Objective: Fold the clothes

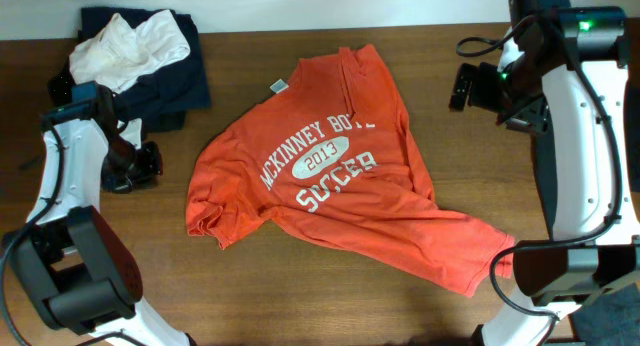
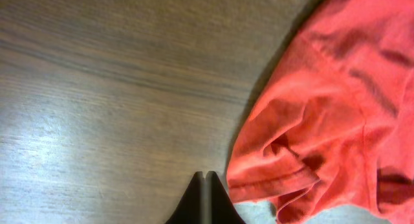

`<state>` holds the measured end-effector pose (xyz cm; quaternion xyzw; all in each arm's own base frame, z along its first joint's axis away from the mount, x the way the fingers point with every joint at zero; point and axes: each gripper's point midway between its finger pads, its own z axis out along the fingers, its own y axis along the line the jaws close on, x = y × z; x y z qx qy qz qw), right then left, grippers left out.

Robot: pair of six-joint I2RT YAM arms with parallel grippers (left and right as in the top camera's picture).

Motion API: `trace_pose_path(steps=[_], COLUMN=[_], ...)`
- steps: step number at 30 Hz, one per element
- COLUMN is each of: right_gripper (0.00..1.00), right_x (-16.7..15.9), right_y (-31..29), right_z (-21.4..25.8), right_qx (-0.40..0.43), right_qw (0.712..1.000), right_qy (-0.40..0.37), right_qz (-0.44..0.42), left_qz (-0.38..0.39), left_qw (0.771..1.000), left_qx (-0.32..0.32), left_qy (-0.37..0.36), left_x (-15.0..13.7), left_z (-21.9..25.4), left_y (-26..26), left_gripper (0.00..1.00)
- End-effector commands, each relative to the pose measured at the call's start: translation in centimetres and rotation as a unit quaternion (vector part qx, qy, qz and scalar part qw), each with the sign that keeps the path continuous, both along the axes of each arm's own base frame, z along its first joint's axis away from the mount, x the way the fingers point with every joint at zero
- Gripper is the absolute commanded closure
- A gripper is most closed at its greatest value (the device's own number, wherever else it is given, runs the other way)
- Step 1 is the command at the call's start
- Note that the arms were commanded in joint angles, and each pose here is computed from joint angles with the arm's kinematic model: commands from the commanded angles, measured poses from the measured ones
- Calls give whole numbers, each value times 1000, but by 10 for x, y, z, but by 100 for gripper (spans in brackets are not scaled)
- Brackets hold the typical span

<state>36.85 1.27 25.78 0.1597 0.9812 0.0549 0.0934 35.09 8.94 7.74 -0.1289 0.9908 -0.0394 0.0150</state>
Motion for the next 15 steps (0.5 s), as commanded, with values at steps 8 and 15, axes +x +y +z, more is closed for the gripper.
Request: trace_pose_path(steps=[8, 15], right_gripper=[1, 1], right_x=[-3, -1], right_y=[4, 3], right_z=[12, 11], right_qx=[9, 6], right_qw=[1000, 1000], right_qy=[-17, -18], right_qz=[8, 7], left_qz=[-59, -71], left_qw=[995, 993], left_qx=[3, 59], left_qy=[86, 76], left_x=[-46, -46], left_z=[-54, -73], left_y=[-48, -36], left_gripper=[55, 50])
